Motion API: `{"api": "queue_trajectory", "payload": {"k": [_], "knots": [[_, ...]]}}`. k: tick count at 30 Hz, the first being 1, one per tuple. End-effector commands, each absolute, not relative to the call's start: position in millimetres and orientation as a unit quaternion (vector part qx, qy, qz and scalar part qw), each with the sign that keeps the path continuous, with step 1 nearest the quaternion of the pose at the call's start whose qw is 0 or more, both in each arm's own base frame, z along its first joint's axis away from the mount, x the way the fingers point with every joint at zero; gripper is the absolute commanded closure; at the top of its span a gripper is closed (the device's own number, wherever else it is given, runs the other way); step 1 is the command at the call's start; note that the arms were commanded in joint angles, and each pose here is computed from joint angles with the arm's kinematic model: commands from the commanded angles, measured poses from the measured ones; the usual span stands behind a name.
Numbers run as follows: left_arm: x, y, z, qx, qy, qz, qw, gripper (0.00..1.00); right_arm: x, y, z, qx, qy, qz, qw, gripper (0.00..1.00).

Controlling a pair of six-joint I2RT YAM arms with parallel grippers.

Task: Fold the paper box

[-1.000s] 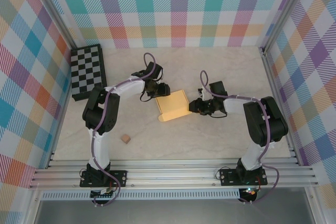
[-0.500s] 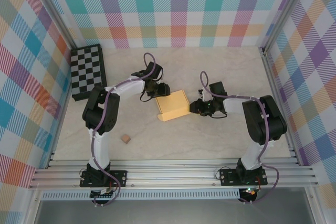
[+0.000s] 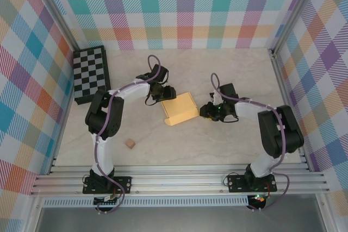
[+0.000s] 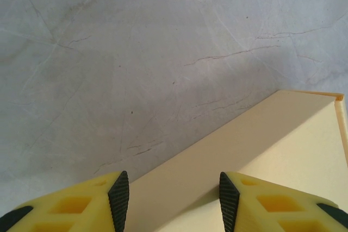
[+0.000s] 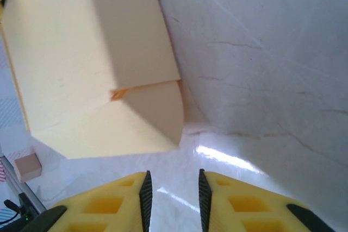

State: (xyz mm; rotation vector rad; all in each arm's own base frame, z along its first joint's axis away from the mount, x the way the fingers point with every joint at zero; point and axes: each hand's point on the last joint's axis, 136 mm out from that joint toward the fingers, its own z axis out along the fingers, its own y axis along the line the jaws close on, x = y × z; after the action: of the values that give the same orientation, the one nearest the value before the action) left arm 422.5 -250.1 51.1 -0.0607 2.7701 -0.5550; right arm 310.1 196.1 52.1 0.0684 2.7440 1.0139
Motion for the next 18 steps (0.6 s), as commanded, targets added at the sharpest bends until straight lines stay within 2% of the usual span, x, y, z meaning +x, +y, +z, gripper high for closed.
{"api": "queue_trajectory", "payload": {"k": [1,7,14,18], "knots": [[376.7,-199.8,-0.1,-0.106,0.987,-0.103,0.060,0.51,302.1,189.8,80.8,0.028,0.937,0.328,0.120,0.66],[370.1,-200.3,1.8,-0.238,0.960,-0.137,0.059,0.49,278.3,222.8,102.6,-0.025,0.936,0.321,0.142,0.66],[359.3,-184.1,4.4,-0.264,0.961,-0.068,0.049,0.46,270.0,273.8,92.1,-0.311,0.891,0.167,0.286,0.53],[350.3,-179.3,4.9,-0.285,0.955,-0.066,0.047,0.46,282.5,282.1,79.5,-0.313,0.887,0.128,0.315,0.49]]}}
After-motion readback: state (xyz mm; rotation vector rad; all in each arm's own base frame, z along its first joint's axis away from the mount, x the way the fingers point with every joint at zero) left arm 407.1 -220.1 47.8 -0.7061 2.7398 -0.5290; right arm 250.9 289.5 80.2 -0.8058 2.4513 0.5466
